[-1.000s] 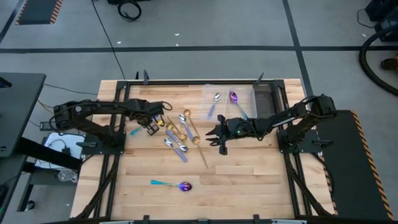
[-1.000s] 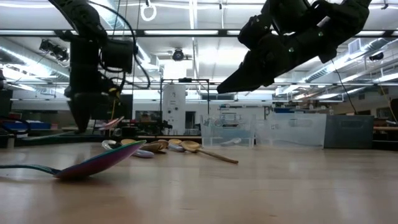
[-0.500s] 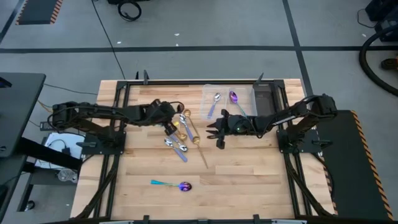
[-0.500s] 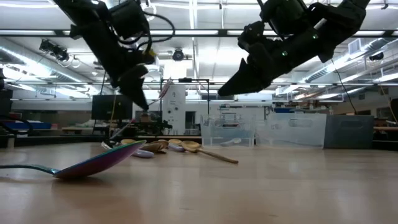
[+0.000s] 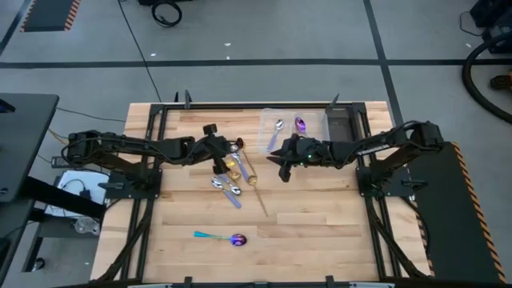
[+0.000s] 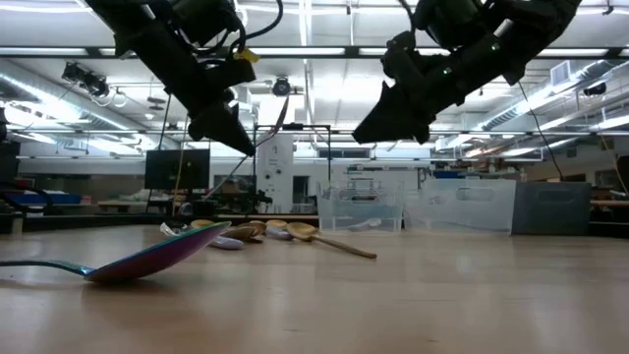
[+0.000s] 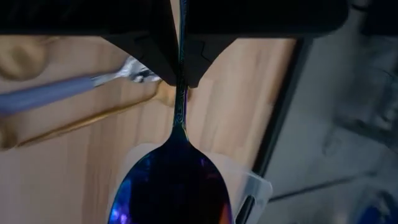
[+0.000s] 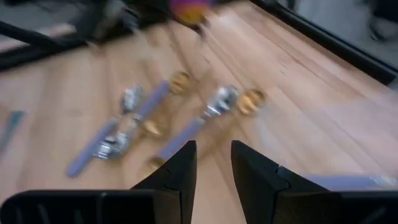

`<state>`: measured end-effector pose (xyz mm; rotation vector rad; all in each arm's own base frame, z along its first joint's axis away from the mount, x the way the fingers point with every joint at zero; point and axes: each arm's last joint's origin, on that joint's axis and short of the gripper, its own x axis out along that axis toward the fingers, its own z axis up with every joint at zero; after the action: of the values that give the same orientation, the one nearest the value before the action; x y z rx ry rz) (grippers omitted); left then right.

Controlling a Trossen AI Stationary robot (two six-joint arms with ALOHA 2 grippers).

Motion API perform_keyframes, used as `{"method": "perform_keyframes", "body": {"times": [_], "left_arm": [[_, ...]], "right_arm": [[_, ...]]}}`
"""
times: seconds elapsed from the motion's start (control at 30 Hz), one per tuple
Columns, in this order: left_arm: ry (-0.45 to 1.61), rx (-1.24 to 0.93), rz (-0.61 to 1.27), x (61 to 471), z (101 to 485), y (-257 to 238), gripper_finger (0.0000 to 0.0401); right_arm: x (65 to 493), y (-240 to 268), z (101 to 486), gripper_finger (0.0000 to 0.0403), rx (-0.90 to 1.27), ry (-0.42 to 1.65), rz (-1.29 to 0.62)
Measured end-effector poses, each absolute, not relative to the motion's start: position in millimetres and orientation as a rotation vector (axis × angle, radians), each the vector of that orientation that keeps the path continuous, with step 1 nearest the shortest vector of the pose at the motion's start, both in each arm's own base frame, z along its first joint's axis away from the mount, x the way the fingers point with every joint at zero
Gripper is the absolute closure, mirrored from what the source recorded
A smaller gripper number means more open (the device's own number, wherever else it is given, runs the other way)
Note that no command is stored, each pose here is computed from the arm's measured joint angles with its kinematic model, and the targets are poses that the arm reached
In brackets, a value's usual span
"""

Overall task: Sort silverware by color (type)
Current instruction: Put the top purple spoon into the right transparent bin

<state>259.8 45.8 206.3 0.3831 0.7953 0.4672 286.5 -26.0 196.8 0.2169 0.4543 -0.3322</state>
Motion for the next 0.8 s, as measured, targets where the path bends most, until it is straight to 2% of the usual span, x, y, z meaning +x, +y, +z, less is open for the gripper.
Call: {"method": "perform_keyframes", "body": {"times": [0.2,0.37,0.57,0.7,0.8], "left_arm": [[0.791,0.526,0.427,263.5,208.5,46.3,0.0387],[0.782,0.603,0.398,265.4,210.6,45.0,0.0386],[0.803,0.817,0.288,278.5,199.4,33.8,0.0386],[0.863,1.007,0.306,287.4,188.2,29.7,0.0386],[0.824,1.052,0.329,295.5,185.6,27.9,0.0386]], "right_arm": [[293.0,-29.9,211.8,0.0293,0.224,0.58,-0.387],[297.0,-35.1,227.6,0.0293,0.234,0.622,-0.409],[297.8,-48.7,234.3,0.0293,0.308,0.622,-0.374],[296.1,-56.4,235.7,0.0293,0.336,0.639,-0.384],[297.4,-56.8,239.0,0.0293,0.317,0.632,-0.37]]}}
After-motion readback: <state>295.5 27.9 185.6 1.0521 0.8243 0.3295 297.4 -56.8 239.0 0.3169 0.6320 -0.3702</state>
